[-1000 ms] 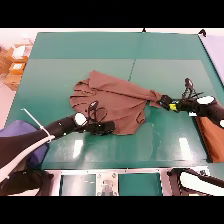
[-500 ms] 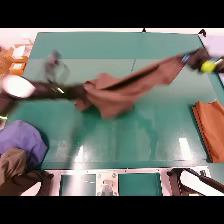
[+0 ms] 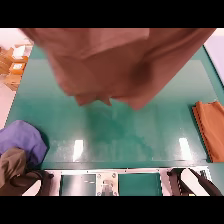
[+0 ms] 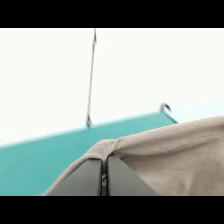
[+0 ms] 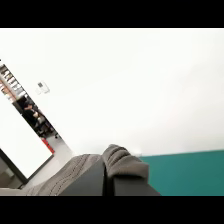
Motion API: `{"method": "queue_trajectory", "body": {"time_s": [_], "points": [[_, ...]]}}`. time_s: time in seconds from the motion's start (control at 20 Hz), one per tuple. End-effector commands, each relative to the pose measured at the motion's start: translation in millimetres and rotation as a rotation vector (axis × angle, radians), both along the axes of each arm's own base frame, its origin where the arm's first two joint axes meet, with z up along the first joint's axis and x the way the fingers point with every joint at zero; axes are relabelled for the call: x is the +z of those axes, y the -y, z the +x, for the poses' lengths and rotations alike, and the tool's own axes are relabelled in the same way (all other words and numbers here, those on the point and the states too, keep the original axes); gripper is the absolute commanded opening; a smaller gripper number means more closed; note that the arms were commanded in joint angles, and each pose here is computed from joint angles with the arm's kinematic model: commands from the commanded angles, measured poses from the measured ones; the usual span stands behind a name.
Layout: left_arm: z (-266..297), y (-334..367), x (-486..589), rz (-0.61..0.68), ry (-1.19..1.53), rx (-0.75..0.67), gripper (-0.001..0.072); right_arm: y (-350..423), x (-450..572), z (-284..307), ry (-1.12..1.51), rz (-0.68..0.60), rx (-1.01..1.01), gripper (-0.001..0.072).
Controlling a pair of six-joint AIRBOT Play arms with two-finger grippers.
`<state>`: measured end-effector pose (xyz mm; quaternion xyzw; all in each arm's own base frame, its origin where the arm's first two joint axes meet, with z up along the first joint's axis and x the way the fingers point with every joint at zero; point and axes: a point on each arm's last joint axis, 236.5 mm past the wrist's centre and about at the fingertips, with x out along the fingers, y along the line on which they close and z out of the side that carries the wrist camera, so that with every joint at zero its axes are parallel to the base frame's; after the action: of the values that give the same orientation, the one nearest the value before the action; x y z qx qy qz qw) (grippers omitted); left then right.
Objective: Fold the shirts.
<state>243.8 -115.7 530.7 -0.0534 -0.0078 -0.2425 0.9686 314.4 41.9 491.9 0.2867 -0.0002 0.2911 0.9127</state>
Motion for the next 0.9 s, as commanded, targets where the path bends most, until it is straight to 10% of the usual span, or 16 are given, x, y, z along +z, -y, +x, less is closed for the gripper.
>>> {"method": "queue_trajectory", "body": {"time_s": [0.0,0.35,0.85], "points": [[-24,-12,19,0.029,0.057,0.042,0.0027,-25,29,-44,0.094,-0.046,-0.019,0.0017],[-12,-20,7,0.062,0.018,0.085,0.0027,-32,27,-71,0.15,-0.234,-0.182,0.0018],[158,-8,-252,0.21,-0.578,0.097,0.0027,28,-195,50,-0.31,0.049,-0.172,0.0018]]}}
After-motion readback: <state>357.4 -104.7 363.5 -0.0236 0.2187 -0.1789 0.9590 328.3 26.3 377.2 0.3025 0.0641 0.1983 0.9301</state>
